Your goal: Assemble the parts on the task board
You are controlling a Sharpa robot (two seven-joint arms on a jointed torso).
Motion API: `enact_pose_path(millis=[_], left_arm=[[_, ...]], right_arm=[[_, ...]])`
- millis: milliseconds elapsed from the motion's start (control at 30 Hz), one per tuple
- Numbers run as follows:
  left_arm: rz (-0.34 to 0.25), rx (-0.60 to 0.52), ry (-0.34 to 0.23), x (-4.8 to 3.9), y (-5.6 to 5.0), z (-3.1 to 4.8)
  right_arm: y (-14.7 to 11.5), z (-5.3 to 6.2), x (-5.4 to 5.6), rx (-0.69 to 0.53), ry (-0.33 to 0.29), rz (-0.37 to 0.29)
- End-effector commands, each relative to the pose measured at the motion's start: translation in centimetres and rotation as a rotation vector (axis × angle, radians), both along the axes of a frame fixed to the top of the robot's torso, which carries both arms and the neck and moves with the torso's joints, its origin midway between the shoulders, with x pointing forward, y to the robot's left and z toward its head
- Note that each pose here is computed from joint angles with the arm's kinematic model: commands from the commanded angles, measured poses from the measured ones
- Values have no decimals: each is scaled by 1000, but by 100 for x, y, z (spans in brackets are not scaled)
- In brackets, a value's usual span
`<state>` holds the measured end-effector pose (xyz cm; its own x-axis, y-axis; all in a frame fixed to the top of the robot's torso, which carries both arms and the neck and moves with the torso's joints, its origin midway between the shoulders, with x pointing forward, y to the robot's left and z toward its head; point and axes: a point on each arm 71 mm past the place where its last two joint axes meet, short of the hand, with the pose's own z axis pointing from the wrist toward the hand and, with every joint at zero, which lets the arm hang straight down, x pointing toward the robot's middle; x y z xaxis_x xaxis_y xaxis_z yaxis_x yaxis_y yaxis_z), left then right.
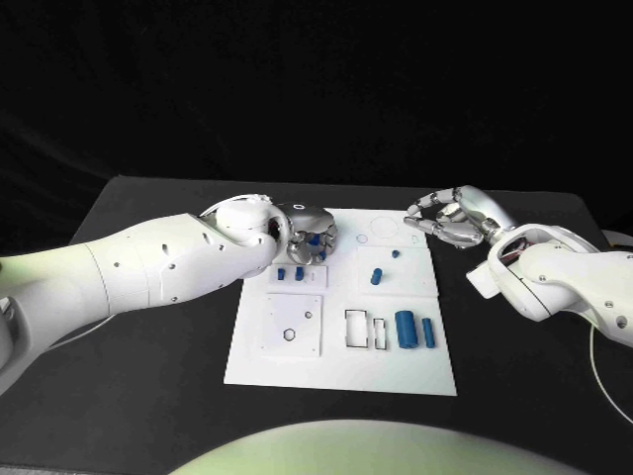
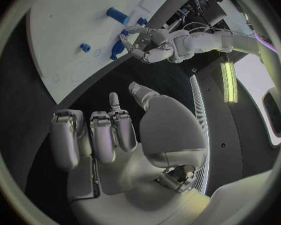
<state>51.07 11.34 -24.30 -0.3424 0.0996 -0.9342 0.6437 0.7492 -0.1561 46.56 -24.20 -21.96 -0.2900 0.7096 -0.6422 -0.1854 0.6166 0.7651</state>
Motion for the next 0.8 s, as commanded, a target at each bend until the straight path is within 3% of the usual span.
enact_pose_path(millis=[33,467,800], left_arm=[[3,17,19,-13,8,-52],[-2,-58,-5,-44,34,9],[12,-149,-42,-87,185,195]], right_arm=[[14,2,-4,-1,-5,11],[20,1,0,-1,-6,13],[3,-3,13,-4,-8,8]])
